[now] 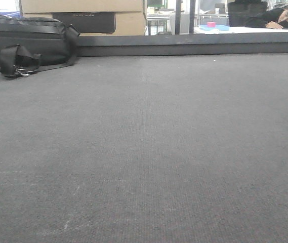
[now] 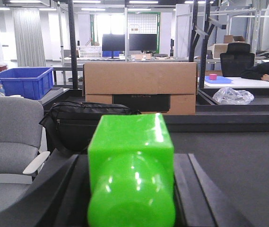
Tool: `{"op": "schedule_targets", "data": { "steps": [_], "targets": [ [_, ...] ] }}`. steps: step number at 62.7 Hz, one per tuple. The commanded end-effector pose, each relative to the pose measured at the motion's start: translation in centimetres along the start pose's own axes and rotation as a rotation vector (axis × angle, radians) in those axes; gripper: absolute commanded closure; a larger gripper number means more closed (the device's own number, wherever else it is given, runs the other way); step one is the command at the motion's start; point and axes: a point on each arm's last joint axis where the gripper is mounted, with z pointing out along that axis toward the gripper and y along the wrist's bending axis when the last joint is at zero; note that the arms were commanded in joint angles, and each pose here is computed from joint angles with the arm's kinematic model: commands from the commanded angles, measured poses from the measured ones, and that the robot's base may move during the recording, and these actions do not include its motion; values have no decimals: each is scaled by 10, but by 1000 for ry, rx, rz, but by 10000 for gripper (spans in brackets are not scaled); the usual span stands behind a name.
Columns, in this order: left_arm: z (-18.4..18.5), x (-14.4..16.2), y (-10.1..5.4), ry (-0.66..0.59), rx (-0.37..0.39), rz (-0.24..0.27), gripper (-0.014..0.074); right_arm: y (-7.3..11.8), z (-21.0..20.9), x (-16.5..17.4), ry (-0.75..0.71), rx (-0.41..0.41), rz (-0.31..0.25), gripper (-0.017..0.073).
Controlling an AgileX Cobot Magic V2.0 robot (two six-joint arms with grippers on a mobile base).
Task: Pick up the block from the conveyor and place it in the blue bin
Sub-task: 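Drive the base away from the conveyor holding both bricks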
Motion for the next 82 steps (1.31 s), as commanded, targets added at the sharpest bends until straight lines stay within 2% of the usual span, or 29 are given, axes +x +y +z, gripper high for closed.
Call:
{"op": "schedule_targets", "data": {
  "steps": [1, 82],
  "targets": [
    [-1, -1, 0, -18, 0, -13, 705, 0, -2, -5, -38, 2, -3, 721],
    [-5, -3, 0, -36, -6, -13, 705, 0, -2, -5, -38, 2, -3, 721]
  ]
}}
